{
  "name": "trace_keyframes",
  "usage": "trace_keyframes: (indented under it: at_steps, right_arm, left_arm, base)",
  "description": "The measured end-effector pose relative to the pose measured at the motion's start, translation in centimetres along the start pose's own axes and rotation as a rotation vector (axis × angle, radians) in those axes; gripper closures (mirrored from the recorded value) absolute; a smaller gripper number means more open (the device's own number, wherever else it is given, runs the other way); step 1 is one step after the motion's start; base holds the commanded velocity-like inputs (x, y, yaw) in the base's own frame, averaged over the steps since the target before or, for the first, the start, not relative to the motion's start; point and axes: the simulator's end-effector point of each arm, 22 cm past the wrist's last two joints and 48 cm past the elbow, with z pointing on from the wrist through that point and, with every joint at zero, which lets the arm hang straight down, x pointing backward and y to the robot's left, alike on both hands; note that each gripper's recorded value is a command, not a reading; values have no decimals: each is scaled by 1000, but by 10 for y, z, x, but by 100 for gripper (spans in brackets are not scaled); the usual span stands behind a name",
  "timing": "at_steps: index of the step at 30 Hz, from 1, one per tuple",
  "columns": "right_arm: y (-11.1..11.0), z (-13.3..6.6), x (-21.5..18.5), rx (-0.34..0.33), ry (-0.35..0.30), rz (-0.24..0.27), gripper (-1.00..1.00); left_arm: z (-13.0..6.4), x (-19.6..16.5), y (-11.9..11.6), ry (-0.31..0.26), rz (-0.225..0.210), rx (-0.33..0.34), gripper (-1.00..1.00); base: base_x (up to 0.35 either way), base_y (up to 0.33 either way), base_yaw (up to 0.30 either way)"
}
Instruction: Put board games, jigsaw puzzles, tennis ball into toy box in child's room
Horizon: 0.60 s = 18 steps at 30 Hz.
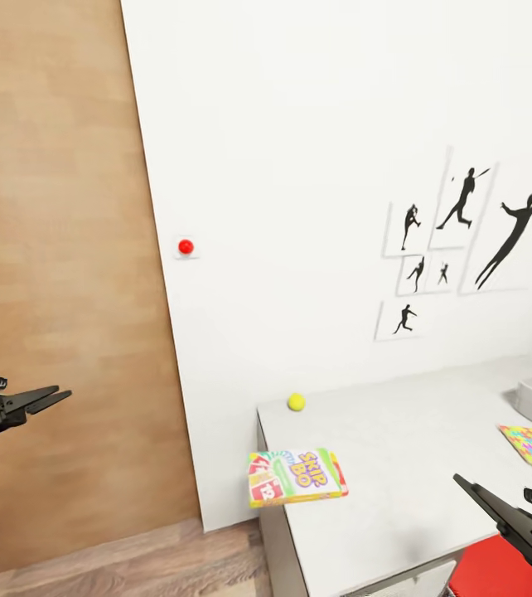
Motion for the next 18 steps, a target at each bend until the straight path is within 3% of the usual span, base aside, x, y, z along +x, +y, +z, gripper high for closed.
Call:
trace_keyframes:
  at_steps: [7, 18]
  right_arm:
    - [3, 0, -1, -5, -2, -5, -100]
    - [7, -1, -4, -12, -5, -13, -100]
  left_arm:
    - [-1, -2, -4, -4, 7, 4, -100]
    - [2, 1, -9, 13, 13, 10, -100]
  base:
    - [0, 127, -216]
    - [0, 20, -216]
